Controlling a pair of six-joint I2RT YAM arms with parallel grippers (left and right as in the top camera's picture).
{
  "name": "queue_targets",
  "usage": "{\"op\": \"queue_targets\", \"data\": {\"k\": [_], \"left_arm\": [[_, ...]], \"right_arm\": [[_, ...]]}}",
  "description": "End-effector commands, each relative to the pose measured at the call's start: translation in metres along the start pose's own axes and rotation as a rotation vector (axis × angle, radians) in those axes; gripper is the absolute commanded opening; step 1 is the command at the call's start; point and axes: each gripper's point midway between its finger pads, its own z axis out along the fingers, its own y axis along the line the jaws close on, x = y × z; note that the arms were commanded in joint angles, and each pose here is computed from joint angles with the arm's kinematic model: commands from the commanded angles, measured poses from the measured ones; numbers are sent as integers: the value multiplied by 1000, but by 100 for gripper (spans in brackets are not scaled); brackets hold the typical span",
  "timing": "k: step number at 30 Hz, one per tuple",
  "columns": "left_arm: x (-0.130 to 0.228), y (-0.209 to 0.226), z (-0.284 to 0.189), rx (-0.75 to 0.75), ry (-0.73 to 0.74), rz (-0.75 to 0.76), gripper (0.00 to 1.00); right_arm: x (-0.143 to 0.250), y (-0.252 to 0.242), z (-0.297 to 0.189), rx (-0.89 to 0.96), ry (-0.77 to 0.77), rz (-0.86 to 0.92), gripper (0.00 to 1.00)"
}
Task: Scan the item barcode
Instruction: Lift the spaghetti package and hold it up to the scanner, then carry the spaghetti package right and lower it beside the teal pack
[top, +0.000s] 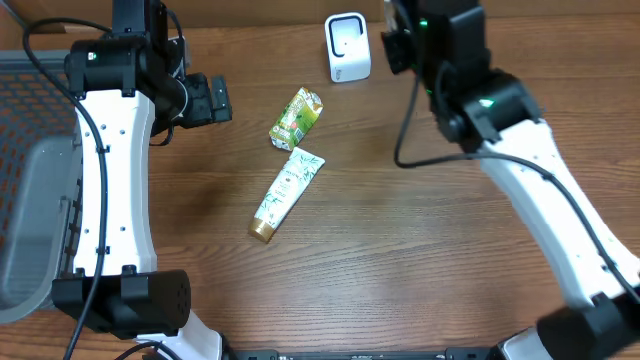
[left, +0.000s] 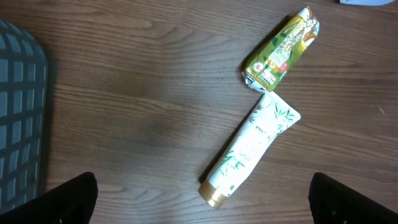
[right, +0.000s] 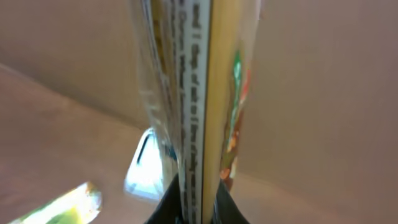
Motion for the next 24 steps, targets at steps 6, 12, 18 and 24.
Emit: {"op": "queue_targets", "data": {"k": [6,12,18,24], "left_arm": [[0,2,4,-4,11,-14,100],[0,2,4,-3,11,-14,100],[0,2,4,-4,11,-14,100],[0,2,4,-4,11,-14,100]], "right_arm": [[-8,-18,70,235,-99,-286,4],[0,-12,105,316,-139,-455,4],[14,24,129,246,-172,-511,4],[28,66,145,183,-204,-541,4]]}}
